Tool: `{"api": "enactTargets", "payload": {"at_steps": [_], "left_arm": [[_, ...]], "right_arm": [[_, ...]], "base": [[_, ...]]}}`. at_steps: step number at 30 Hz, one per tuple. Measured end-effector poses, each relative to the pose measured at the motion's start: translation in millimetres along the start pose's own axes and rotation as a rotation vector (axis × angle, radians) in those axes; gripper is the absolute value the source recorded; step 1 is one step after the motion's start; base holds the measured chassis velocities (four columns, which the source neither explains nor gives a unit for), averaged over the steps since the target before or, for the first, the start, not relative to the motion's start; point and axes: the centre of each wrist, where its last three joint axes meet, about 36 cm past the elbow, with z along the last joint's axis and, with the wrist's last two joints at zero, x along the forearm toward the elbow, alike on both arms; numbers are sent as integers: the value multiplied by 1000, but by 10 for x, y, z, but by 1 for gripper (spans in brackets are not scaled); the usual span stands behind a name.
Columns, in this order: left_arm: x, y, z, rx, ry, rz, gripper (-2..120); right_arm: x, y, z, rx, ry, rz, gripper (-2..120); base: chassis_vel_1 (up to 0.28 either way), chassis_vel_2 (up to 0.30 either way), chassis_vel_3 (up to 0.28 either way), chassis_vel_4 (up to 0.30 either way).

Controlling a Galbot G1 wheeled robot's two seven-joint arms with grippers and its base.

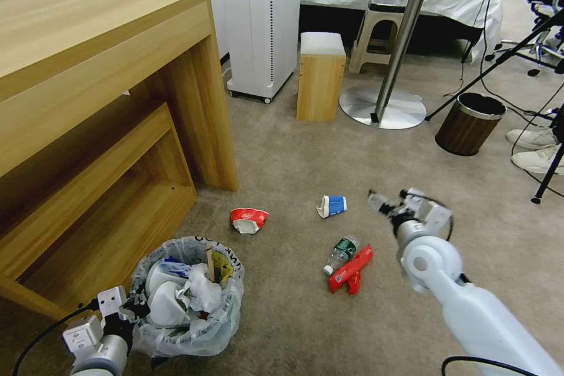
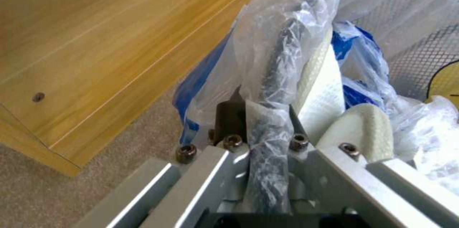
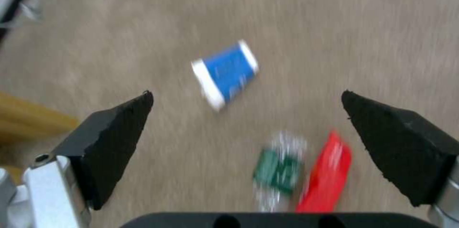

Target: Pick up the trash bin and place the garbage on the floor into it.

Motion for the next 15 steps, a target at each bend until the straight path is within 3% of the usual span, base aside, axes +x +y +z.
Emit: {"api": "enactTargets", "payload": {"at_steps": [5, 8, 15], "left_arm": [[-18, 4, 24, 2, 4, -6, 1], [-37, 1, 27, 4, 3, -8, 1], [-56, -4, 29, 8, 1, -10, 1]], "right_arm": [[-201, -11, 193, -32, 102, 80, 100], [-398, -50, 457, -35, 190, 149, 100], [-643, -116, 788, -28, 270, 213, 100]], "base": [[0, 0, 0, 0], [0, 0, 0, 0], [0, 0, 0, 0]]}}
